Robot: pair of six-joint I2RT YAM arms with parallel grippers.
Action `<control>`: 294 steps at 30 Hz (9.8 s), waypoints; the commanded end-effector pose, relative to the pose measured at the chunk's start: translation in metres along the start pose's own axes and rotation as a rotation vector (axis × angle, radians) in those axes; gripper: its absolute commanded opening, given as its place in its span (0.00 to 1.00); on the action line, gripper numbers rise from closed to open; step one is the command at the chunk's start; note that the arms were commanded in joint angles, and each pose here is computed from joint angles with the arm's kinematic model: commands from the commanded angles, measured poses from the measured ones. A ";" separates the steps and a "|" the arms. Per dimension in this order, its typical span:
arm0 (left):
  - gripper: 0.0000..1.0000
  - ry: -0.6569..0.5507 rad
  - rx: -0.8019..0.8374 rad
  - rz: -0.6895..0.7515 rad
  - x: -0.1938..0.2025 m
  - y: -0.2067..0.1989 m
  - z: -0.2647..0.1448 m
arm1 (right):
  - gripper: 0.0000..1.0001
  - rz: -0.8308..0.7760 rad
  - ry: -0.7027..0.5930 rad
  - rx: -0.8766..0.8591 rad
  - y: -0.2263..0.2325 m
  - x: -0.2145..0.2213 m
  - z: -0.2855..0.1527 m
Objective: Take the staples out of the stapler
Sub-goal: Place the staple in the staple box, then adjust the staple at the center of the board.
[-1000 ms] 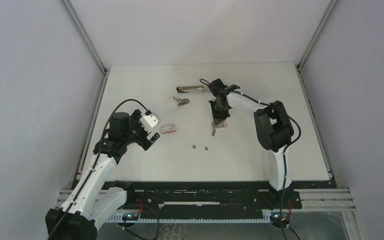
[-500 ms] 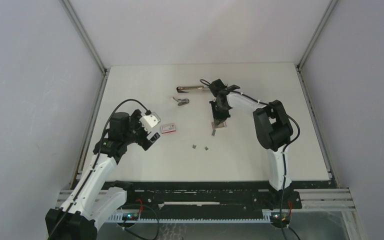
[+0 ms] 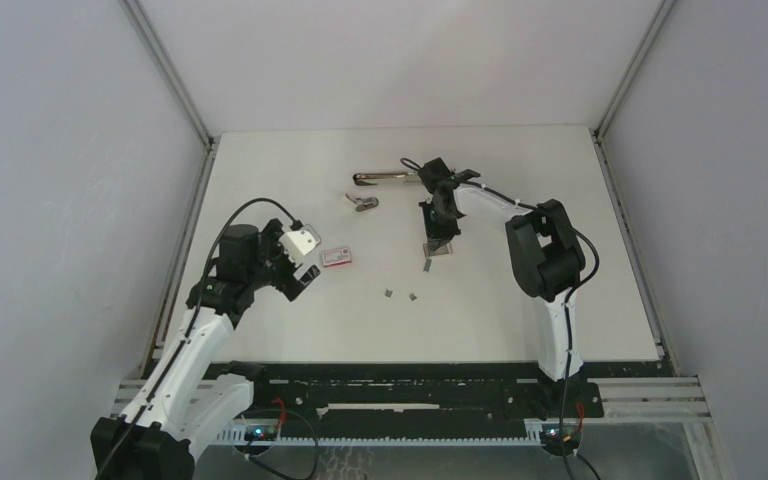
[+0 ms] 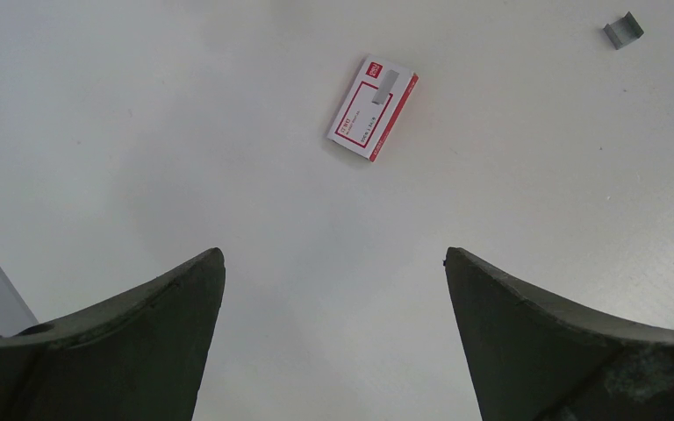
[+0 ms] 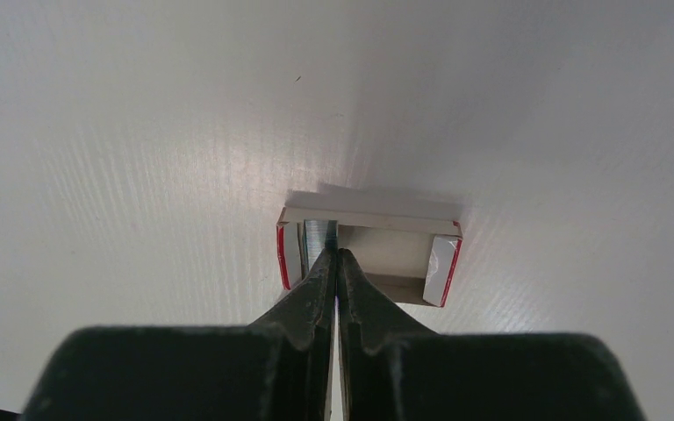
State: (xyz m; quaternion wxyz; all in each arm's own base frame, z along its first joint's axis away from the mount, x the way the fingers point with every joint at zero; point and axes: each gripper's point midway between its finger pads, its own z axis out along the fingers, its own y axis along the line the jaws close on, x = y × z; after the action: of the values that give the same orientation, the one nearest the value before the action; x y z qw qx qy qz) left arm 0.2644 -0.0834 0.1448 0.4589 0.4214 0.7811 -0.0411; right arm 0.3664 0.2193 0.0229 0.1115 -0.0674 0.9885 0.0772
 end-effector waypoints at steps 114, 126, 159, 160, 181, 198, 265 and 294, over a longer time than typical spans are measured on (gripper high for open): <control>1.00 -0.013 -0.015 0.005 0.000 0.003 0.002 | 0.06 -0.042 0.006 -0.035 0.006 0.000 -0.006; 1.00 -0.014 -0.015 0.004 0.000 0.003 0.002 | 0.12 -0.047 -0.025 -0.049 0.010 -0.008 -0.016; 1.00 -0.027 -0.030 0.007 -0.003 0.005 -0.002 | 0.55 -0.512 -0.222 -0.090 0.050 0.004 -0.091; 1.00 -0.026 -0.031 0.007 -0.003 0.005 -0.002 | 0.57 -0.518 -0.217 -0.091 0.052 0.006 -0.089; 1.00 -0.028 -0.039 0.006 -0.003 0.006 -0.002 | 0.57 -0.646 0.007 -0.192 0.094 0.064 -0.043; 1.00 -0.023 -0.023 0.000 -0.002 0.004 0.001 | 0.58 -0.473 0.072 -0.177 0.039 0.069 -0.042; 1.00 -0.027 -0.023 0.000 -0.002 0.004 0.001 | 0.18 -0.575 0.046 -0.049 0.072 0.044 -0.014; 1.00 -0.030 -0.025 0.003 -0.003 0.004 0.000 | 0.23 -0.733 -0.088 -0.143 0.094 0.028 -0.061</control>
State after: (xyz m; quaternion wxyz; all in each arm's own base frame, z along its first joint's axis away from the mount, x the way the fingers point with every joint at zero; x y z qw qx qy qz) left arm 0.2660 -0.0819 0.1478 0.4646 0.4189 0.7794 -0.0356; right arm 0.2987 0.2828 0.0325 0.0895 -0.3888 0.9144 0.0681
